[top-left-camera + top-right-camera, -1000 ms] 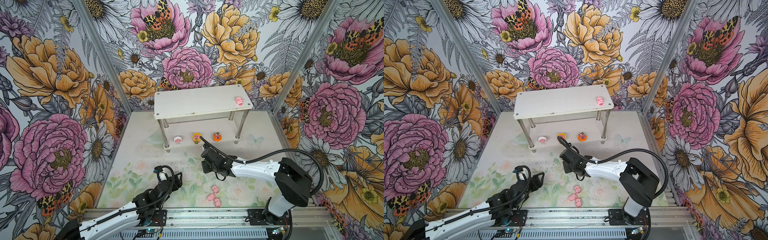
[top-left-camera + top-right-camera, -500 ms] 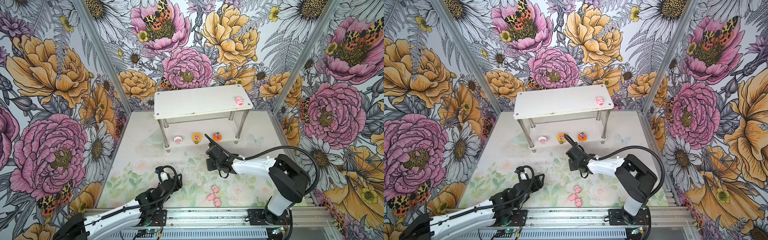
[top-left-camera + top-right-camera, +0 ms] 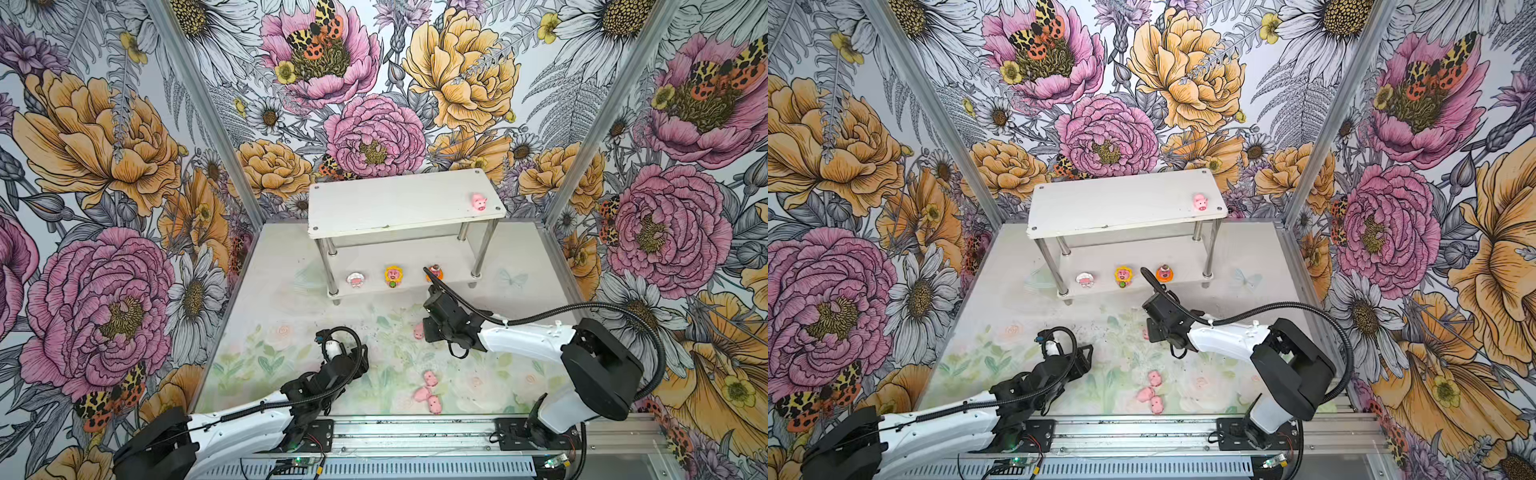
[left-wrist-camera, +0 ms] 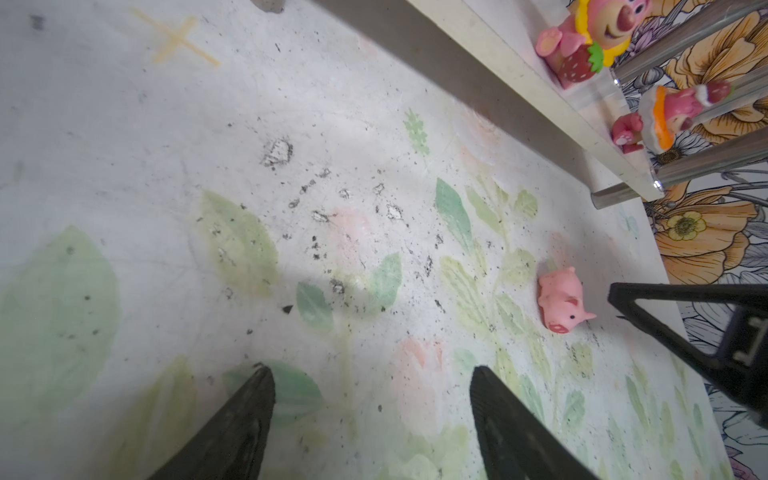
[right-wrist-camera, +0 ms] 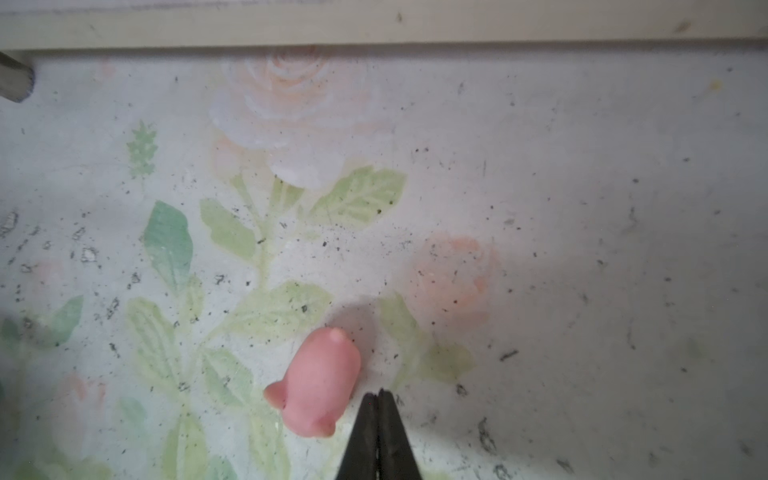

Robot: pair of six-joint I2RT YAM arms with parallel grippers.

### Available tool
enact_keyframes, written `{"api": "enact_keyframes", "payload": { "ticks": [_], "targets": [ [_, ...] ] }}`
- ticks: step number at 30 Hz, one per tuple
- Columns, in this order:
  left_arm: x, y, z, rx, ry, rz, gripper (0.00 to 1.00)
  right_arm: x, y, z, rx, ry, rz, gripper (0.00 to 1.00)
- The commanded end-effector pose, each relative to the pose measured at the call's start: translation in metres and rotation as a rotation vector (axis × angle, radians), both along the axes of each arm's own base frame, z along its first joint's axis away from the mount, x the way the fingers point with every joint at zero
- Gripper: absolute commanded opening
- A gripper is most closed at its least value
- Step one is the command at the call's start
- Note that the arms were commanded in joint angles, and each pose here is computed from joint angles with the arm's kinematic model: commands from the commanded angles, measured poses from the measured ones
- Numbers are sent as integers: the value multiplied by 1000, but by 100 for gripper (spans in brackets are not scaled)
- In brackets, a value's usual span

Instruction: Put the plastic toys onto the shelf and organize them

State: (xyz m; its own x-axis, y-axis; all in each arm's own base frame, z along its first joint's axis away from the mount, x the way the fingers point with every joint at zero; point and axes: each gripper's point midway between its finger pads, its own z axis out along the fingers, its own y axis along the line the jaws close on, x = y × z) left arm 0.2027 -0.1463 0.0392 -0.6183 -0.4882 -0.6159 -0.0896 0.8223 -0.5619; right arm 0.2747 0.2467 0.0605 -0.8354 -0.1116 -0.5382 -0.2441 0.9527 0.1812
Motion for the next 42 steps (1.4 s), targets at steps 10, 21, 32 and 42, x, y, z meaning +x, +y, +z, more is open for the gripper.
{"api": "enact_keyframes", "payload": {
  "ticks": [10,21,32,42],
  "targets": [
    [13,-29,-6,72,50,-73,77,-28,30,-9,99,89,24,63],
    [22,-66,-26,69,119,-171,76,0,34,-29,34,47,-15,49],
    [27,-68,-26,57,124,-173,74,15,32,-16,-14,-3,27,15],
    [25,-61,-21,70,120,-172,74,-17,-13,87,-195,-40,234,2]
  ]
}}
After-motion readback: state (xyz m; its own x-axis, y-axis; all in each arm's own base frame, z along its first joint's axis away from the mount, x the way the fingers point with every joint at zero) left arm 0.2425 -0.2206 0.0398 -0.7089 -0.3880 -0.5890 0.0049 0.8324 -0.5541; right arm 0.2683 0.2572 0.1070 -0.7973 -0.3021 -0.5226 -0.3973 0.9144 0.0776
